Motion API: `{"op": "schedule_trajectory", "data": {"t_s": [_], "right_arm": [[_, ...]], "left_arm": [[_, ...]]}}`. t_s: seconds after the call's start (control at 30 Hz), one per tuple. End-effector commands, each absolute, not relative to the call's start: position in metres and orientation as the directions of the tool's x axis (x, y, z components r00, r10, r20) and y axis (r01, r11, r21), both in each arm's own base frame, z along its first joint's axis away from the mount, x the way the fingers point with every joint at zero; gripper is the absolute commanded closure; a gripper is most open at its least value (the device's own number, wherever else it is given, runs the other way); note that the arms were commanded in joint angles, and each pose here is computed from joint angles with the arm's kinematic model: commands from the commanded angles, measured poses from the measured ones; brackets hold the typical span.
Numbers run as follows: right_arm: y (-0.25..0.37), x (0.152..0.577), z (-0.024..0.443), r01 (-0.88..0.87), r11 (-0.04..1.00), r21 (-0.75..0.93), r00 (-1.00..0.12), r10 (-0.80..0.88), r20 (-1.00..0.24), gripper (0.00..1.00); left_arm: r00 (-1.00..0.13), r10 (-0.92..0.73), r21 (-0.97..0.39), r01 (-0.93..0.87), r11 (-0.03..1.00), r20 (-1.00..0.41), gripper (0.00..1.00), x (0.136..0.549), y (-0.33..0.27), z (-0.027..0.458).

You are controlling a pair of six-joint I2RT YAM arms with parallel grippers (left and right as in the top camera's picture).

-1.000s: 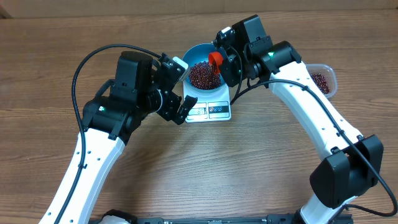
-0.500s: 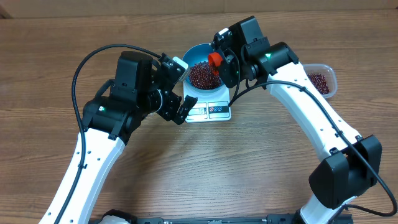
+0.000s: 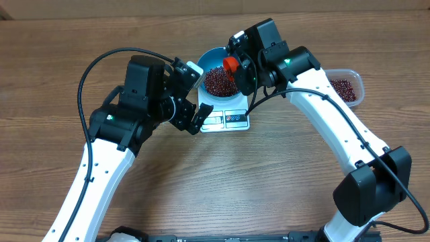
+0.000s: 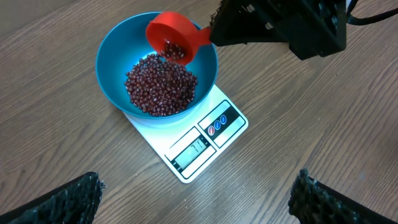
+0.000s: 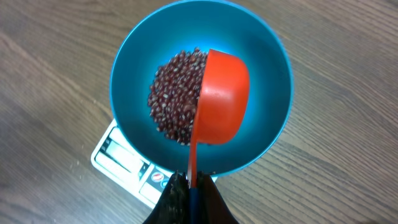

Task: Scoop item into bowl and weigh 150g on scale
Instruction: 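Tip the scoop further over the bowl to empty remaining beans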

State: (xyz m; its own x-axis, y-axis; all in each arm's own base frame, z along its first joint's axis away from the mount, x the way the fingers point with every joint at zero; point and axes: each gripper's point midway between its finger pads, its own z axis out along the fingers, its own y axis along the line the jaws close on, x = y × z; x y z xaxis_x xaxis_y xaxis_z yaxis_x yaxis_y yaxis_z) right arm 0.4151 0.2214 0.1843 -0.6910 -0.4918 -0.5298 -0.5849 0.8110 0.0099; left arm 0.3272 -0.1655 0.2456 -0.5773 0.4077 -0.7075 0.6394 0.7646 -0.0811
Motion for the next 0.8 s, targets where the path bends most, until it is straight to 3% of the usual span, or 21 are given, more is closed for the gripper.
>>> {"op": "schedule_trajectory", "data": {"t_s": [0.0, 0.07, 0.2, 0.33, 0.47, 0.6, 0.77], "right_arm": [[0.232, 0.411, 0.202, -0.635, 0.772, 0.013, -0.643, -0.52, -0.563, 0.96], [0.234, 0.408, 0.201, -0.67, 0.742, -0.015, -0.612, -0.564, -0.555, 0.96], [0.223, 0.421, 0.203, -0.57, 0.82, -0.053, -0.659, -0.495, -0.566, 0.96], [0.237, 0.405, 0.2, -0.709, 0.704, -0.052, -0.57, -0.614, -0.546, 0.97], [0.223, 0.422, 0.204, -0.583, 0.807, -0.097, -0.637, -0.527, -0.562, 0.96], [0.231, 0.408, 0.198, -0.689, 0.715, -0.113, -0.569, -0.632, -0.526, 0.96], [0.223, 0.42, 0.203, -0.581, 0.806, -0.114, -0.637, -0.538, -0.552, 0.96]], "left_arm": [[-0.544, 0.417, -0.065, 0.661, 0.748, -0.728, 0.0, 0.326, -0.168, 0.256], [-0.544, 0.417, -0.065, 0.661, 0.748, -0.728, 0.0, 0.326, -0.168, 0.256], [-0.544, 0.417, -0.065, 0.661, 0.748, -0.728, 0.0, 0.326, -0.168, 0.256], [-0.544, 0.417, -0.065, 0.661, 0.748, -0.728, 0.0, 0.326, -0.168, 0.256], [-0.544, 0.417, -0.065, 0.661, 0.748, -0.728, 0.0, 0.326, -0.168, 0.256], [-0.544, 0.417, -0.065, 0.661, 0.748, -0.728, 0.0, 0.326, -0.168, 0.256], [-0.544, 0.417, -0.065, 0.661, 0.748, -0.728, 0.01, 0.326, -0.168, 0.256]]}}
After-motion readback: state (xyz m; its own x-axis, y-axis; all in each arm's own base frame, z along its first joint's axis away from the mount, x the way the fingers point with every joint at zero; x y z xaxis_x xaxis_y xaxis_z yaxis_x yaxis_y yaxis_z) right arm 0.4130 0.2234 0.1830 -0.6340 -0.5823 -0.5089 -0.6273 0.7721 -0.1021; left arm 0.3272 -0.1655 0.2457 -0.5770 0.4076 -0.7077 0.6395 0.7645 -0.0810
